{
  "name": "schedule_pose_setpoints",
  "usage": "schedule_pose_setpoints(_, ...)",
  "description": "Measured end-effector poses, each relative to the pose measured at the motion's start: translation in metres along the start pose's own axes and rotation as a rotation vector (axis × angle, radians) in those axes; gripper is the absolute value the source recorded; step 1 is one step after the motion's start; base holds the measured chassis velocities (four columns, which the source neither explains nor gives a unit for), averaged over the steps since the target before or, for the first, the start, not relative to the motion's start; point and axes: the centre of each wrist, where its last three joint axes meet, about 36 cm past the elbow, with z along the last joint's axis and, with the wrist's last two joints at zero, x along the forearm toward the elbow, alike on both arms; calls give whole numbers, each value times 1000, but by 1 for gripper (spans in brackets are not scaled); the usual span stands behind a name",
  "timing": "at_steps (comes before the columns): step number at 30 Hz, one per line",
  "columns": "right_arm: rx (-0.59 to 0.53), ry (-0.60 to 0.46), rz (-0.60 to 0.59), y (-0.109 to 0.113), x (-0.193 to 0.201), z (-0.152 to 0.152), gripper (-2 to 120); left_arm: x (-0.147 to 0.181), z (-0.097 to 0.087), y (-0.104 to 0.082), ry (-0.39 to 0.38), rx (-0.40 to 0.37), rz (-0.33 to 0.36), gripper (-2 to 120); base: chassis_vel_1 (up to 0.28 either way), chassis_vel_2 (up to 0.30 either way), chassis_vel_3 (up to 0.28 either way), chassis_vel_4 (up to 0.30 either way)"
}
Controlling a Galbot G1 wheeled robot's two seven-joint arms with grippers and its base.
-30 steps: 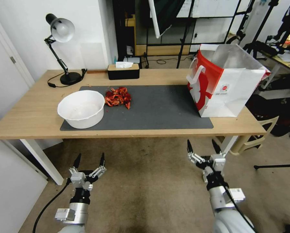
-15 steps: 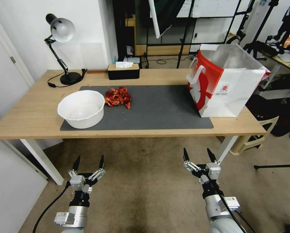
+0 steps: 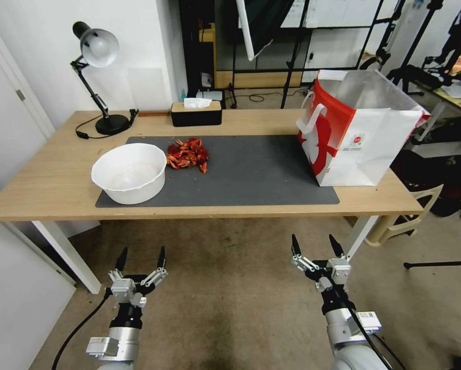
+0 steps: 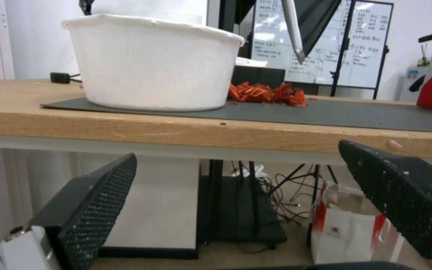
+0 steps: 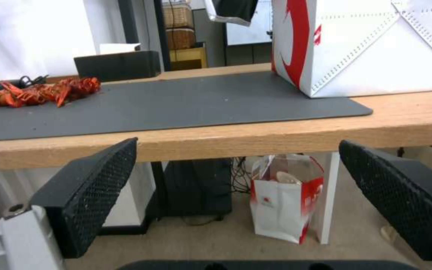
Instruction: Close the takeout container lid, then place the container into the takeout bag.
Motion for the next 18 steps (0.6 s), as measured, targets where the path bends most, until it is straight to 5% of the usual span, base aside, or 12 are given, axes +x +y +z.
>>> schedule_pose_setpoints(18,0,0,0,0,0,-1,100,0,0,0,0,0,0,100,0,0,0,0)
